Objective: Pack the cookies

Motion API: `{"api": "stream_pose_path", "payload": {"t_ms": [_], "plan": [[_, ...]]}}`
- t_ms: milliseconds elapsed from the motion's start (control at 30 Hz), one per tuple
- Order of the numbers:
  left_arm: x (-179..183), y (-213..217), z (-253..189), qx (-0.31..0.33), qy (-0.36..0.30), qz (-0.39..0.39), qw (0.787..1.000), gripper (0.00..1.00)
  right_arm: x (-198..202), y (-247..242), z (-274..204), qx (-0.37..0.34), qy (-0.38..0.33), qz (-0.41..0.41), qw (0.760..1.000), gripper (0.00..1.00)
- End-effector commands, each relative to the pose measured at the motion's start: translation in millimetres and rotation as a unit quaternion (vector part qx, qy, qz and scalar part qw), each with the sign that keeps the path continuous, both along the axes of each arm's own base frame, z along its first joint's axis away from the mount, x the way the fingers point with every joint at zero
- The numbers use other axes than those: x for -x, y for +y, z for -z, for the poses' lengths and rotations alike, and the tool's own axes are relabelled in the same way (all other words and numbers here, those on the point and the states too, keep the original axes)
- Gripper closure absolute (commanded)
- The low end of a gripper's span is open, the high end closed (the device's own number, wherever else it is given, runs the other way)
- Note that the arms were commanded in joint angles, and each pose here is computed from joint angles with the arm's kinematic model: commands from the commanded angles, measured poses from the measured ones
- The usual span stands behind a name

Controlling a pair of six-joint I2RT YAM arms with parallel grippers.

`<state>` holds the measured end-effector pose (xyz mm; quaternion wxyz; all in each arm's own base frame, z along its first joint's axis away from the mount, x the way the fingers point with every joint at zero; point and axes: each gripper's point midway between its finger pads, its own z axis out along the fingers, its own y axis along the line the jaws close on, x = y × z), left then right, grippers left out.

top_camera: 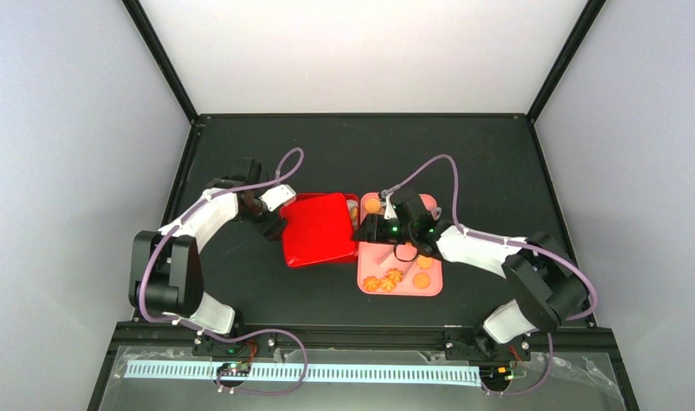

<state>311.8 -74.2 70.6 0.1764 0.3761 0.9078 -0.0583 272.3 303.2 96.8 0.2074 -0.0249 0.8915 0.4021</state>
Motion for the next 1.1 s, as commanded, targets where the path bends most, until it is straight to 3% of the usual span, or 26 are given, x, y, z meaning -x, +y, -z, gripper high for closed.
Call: {"api": "stream_pose_path", "payload": {"t_ms": [0,300,600,1067], "plan": [[-6.5,-5.6,-2.6,0.014,0.002,-0.01,1.0,0.14,-6.3,-17.4,0.4,0.071,-0.027,0.003,0.997,0.42],[-13.8,-13.9,-4.3,0.028,0.009,-0.018,0.999,0.16,-14.4,6.6,-14.4,0.073,-0.049,-0.024,0.996,0.44],[-20.9,-13.6,-9.5,0.024,0.008,-0.025,0.999,0.17,-30.2,12.2,3.9,0.122,-0.046,-0.03,0.991,0.57],[-30.2,-23.1,-30.8,0.051,0.006,-0.029,0.998,0.17,-47.3,22.9,8.4,0.126,-0.039,-0.017,0.991,0.64]]}}
